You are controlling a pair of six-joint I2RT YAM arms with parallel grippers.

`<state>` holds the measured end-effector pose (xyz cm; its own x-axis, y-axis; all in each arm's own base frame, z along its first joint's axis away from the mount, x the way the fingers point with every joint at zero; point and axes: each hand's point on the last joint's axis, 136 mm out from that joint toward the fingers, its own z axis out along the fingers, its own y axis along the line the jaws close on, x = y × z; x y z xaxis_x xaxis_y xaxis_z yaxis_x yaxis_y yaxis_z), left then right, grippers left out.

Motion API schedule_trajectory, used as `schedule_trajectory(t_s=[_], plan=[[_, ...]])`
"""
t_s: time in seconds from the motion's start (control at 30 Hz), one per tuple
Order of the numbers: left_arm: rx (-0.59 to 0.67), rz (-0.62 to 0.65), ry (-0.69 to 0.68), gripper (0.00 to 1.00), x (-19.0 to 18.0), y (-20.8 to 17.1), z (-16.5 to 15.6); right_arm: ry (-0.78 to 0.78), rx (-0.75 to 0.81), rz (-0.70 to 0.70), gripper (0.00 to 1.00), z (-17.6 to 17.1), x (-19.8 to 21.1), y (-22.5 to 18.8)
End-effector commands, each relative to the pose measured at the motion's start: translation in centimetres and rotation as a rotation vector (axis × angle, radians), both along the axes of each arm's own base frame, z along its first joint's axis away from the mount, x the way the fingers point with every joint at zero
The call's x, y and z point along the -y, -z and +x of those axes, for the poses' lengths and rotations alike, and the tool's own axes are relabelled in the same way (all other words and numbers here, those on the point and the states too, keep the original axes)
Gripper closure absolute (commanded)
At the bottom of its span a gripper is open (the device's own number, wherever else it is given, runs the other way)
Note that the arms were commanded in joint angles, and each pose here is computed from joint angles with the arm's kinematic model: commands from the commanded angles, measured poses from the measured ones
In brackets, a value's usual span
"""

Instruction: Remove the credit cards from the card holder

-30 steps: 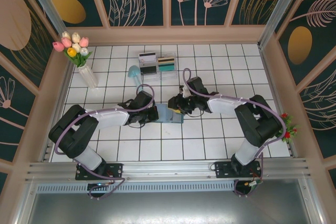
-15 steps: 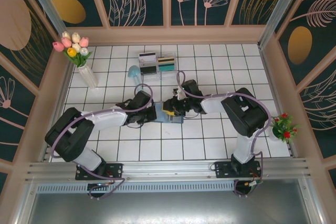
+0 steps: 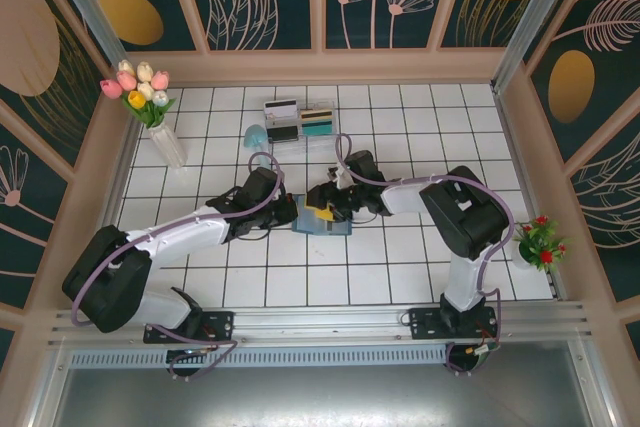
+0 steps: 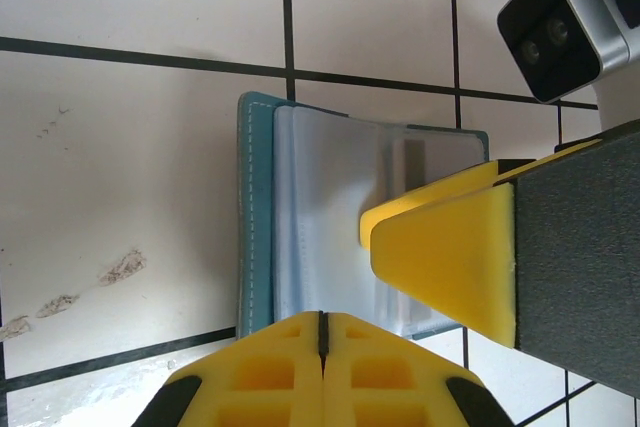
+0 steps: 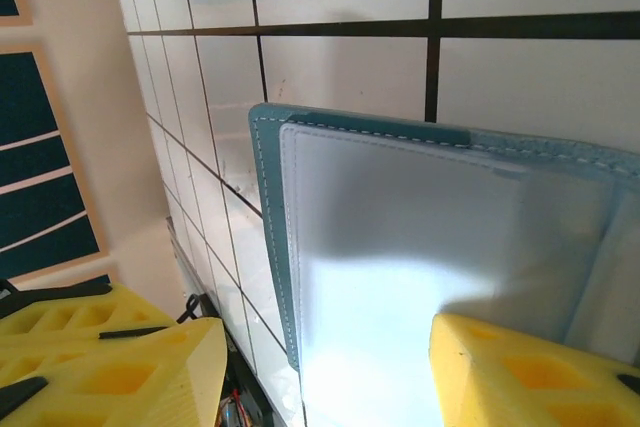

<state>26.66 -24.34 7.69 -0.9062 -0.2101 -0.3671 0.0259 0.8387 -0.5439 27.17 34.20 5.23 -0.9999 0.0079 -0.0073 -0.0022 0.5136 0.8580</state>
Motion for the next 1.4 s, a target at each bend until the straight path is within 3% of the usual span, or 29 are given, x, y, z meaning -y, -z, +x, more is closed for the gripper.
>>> schedule_trajectory(t_s=[0.0, 0.27, 0.47, 0.6, 0.77, 0.87, 1.2, 1.37], plan=[[0.004, -0.012, 0.008, 1.00, 0.3, 0.0, 0.1, -0.007, -0.008, 0.009, 0.43, -0.1, -0.3, -0.3], [-0.033, -0.081, 0.047, 1.00, 2.2, 0.9, -0.3, 0.027, -0.036, -0.085, 0.80, 0.0, 0.5, 1.6], [-0.088, -0.021, 0.057, 1.00, 2.6, 3.2, -0.2, 0.040, -0.018, -0.147, 0.84, 0.4, 1.1, 1.8], [-0.122, 0.050, 0.036, 1.00, 1.6, 4.9, -0.4, 0.082, 0.014, -0.225, 0.83, 0.6, 2.9, 1.3], [-0.138, 0.080, 0.031, 1.00, 0.9, 6.0, -0.9, 0.131, 0.069, -0.391, 0.65, 0.2, 7.1, 1.1], [-0.143, 0.090, 0.028, 1.00, 0.8, 6.3, -1.0, 0.145, 0.054, -0.443, 0.60, -0.4, 8.4, 1.6], [-0.151, 0.096, 0.030, 1.00, 0.7, 6.7, -1.1, 0.176, 0.018, -0.484, 0.55, -1.8, 9.9, 2.4], [-0.149, 0.095, 0.032, 1.00, 0.7, 6.5, -1.1, 0.155, 0.027, -0.427, 0.57, -1.5, 8.7, 2.0]])
